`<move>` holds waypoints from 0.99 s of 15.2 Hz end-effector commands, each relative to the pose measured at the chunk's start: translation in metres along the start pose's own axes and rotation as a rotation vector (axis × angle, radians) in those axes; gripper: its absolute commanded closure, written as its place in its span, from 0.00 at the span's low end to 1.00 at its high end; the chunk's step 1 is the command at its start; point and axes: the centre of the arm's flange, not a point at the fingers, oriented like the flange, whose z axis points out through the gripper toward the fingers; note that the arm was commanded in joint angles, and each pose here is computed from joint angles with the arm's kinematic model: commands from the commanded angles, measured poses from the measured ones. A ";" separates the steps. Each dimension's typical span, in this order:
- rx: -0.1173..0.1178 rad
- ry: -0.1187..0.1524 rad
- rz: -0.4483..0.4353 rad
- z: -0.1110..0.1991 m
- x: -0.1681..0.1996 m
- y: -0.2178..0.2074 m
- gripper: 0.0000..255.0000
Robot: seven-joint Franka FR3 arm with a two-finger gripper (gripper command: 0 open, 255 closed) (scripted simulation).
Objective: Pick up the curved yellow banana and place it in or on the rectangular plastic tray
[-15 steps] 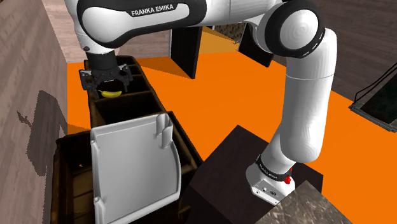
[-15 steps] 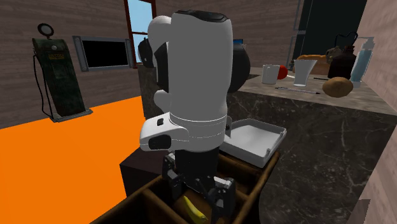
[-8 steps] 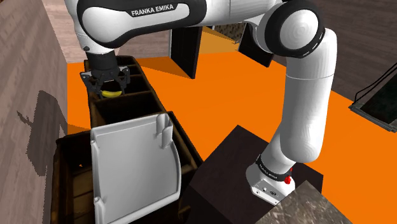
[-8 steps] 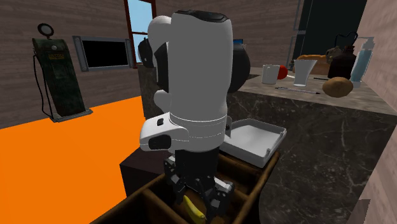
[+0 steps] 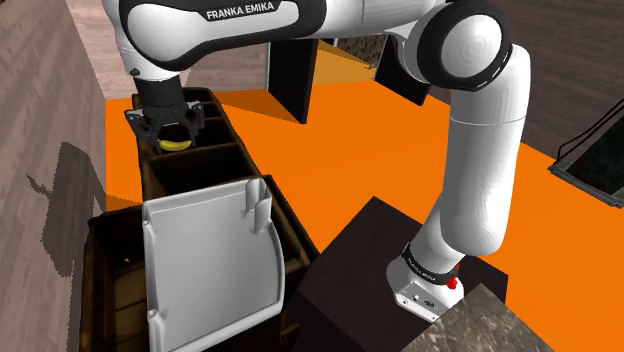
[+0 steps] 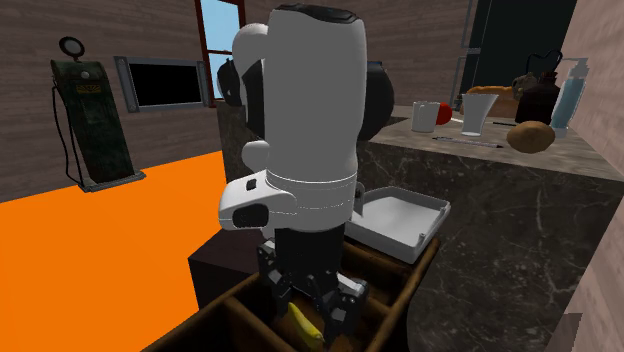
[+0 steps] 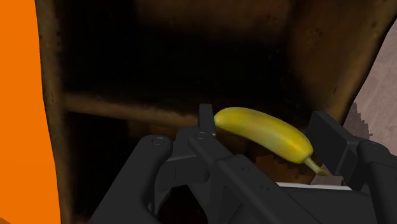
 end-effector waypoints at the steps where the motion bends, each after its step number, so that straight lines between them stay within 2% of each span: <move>1: 0.000 0.000 0.000 -0.009 0.001 0.000 1.00; 15: 0.000 0.000 0.000 -0.082 0.002 0.002 1.00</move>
